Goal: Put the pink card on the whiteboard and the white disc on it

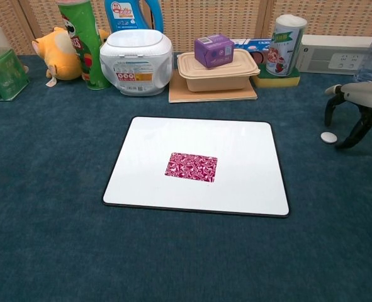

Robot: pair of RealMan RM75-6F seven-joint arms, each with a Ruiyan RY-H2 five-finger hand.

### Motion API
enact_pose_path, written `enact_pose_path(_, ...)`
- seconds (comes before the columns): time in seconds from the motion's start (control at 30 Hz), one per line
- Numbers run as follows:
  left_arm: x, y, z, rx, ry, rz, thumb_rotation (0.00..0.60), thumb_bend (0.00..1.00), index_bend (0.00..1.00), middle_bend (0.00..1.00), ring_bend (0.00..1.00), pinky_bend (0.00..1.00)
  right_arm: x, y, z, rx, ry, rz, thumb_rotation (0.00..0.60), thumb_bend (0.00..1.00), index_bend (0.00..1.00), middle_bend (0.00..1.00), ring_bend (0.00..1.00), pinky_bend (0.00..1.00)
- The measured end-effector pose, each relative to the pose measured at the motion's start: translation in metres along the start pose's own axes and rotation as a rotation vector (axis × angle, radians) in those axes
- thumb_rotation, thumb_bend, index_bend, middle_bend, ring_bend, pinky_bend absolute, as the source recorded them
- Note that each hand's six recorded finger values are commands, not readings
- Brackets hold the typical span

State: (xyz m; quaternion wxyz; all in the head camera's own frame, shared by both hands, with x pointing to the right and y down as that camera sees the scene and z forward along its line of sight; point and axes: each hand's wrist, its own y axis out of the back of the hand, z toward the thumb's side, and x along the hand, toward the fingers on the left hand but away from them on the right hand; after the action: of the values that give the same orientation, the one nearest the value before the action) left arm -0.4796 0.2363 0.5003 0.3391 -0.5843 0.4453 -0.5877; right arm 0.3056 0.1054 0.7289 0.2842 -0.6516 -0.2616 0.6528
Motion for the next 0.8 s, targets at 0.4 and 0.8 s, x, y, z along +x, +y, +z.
enact_pose_path(0.4,0.0004,-0.0013,0.0009,0.002,0.002,-0.004,0.600,0.07,0.00,0.00,0.00,0.00,-0.0049,0.0045,0.0031,-0.017,0.005,-0.010,0.585,0.30,0.42,0.03,0.00,0.03)
enact_pose_path(0.8,0.0003,-0.0021,0.0016,0.005,0.002,-0.005,0.600,0.07,0.00,0.00,0.00,0.00,-0.0078,-0.0001,0.0001,-0.019,-0.011,0.024,0.583,0.30,0.42,0.03,0.00,0.03)
